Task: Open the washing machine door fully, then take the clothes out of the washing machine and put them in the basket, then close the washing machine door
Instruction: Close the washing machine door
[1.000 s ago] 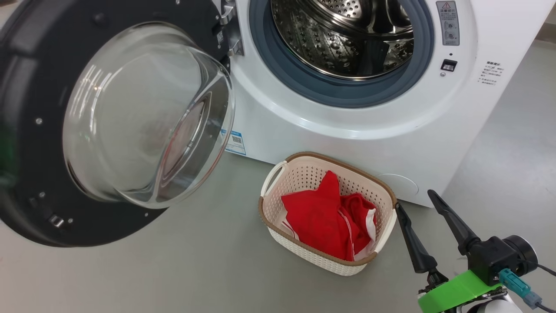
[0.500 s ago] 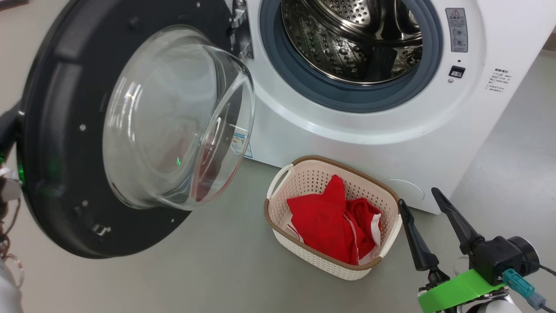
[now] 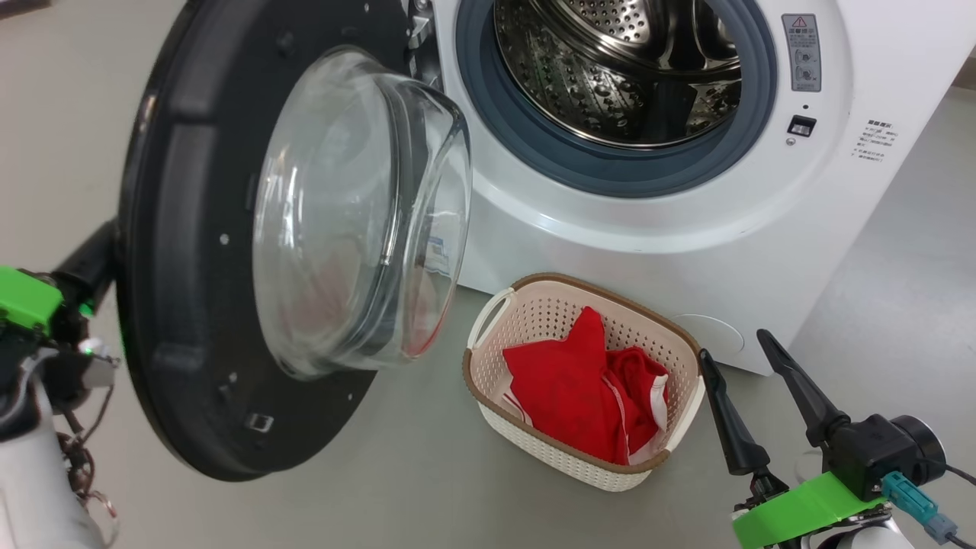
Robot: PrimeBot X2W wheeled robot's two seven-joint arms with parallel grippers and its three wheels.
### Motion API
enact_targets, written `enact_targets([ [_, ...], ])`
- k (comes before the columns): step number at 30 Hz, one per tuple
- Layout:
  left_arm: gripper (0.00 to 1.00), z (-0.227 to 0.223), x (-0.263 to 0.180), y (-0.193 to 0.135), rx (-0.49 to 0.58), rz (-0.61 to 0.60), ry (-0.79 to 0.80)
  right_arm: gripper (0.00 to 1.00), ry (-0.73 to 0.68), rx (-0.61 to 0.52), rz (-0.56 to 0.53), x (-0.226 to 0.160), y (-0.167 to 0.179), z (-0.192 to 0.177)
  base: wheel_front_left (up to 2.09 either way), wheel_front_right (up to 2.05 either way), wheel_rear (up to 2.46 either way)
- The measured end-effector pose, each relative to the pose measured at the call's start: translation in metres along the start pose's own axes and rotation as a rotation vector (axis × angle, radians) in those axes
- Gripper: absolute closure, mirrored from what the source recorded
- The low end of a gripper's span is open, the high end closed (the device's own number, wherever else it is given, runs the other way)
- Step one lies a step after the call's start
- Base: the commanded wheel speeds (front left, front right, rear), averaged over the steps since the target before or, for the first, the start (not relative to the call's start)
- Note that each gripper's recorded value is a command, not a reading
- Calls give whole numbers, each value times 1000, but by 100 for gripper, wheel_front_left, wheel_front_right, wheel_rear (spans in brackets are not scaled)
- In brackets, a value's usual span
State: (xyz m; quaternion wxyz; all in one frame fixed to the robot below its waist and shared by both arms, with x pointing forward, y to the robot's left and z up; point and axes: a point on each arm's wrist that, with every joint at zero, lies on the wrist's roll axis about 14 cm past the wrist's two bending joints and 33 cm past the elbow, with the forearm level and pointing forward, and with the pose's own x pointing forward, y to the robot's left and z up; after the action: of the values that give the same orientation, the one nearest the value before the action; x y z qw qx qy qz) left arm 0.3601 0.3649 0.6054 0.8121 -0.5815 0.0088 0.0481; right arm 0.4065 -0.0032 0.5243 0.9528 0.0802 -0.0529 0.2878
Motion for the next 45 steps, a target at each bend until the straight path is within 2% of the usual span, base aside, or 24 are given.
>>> enact_targets([
  [13,100,-32,-11,-15,-2,-59,67,0,-4,-2,-14,-3,-3,2,0,0,0],
  [26,100,-84,-4,-29,-42,-128,172,0,-8,-10,-45,-11,-12,5,0,0,0],
  [45,100,-125,10,-40,-88,-176,252,0,0,-13,-99,-23,-28,4,0,0,0],
])
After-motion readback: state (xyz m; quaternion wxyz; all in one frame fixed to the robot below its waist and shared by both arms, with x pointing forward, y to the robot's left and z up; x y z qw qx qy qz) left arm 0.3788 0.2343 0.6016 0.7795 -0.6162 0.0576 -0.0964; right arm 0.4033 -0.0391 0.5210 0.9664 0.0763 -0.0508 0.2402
